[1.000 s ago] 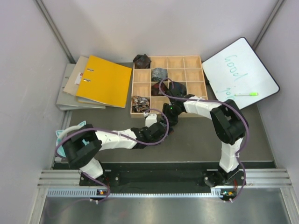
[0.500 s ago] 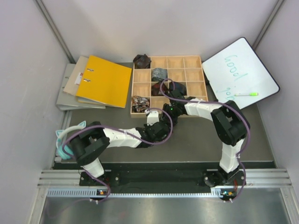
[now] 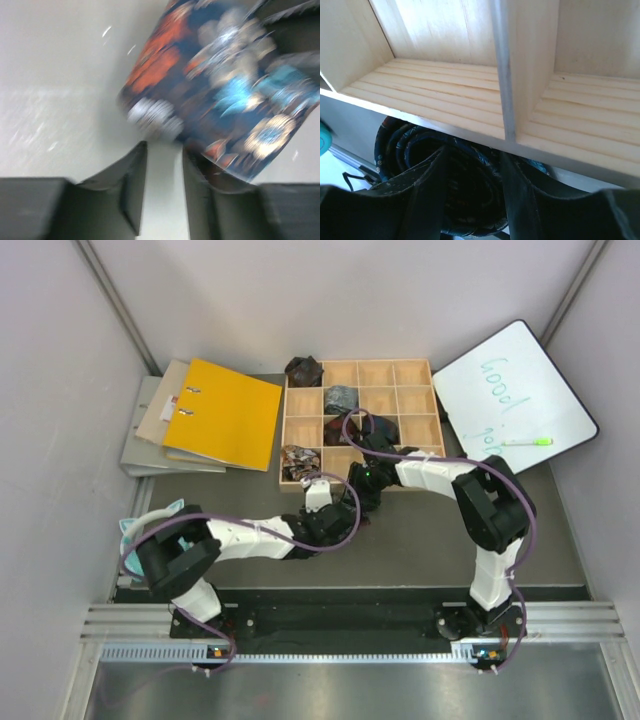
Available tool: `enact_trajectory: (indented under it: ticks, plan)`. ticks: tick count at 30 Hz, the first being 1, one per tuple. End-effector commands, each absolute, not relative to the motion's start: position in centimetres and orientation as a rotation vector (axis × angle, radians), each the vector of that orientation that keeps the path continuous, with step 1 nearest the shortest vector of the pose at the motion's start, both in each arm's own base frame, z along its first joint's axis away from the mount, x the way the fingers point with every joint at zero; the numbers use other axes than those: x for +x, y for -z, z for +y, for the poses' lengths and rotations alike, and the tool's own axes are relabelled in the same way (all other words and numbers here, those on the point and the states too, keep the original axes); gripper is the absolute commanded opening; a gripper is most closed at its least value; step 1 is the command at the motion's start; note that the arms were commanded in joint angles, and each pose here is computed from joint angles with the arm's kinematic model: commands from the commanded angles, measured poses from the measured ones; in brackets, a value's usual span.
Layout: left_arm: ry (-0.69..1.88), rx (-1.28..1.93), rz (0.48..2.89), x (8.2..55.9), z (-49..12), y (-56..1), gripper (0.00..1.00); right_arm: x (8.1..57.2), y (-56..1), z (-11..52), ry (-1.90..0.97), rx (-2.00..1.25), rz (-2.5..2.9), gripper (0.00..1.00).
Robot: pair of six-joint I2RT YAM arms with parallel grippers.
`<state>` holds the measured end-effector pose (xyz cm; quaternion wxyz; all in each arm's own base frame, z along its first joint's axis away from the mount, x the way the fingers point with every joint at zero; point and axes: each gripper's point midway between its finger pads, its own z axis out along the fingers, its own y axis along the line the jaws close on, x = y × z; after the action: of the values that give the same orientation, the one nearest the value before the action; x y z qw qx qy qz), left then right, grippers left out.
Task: Roll the ties
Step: Pick up the tie at the center of the board.
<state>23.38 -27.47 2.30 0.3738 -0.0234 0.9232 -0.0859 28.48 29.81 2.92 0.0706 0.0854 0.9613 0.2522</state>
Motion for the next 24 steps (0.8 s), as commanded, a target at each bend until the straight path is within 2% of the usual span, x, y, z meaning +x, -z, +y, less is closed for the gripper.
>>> enact_trajectory:
  ticks: [1, 5, 9, 12, 15, 21, 24]
  plan:
    - [0.308, -0.161, 2.434, 20.1, -25.2, -3.7, 0.42, 28.9, -3.7, 28.8, -0.680, 0.221, 2.890, 0.46]
    - [0.427, -0.219, 2.433, 18.1, -23.6, -4.7, 0.49, 29.6, -5.0, 28.2, -0.677, 0.213, 2.861, 0.46]
    - [0.698, -0.265, 2.314, 17.7, -24.3, -8.2, 0.64, 30.0, -5.4, 28.0, -0.672, 0.177, 2.844, 0.46]
    - [0.795, -0.319, 2.240, 17.9, -24.4, -8.9, 0.72, 30.2, -5.6, 27.7, -0.664, 0.166, 2.841, 0.46]
    - [0.917, -0.384, 2.169, 18.3, -25.5, -9.6, 0.75, 30.6, -5.7, 27.2, -0.662, 0.172, 2.835, 0.45]
    - [1.079, -0.499, 2.071, 19.4, -27.4, -9.3, 0.76, 31.6, -5.5, 26.0, -0.651, 0.210, 2.822, 0.45]
    - [1.040, -0.554, 2.067, 20.1, -27.3, -7.9, 0.75, 31.9, -4.9, 26.0, -0.657, 0.220, 2.829, 0.44]
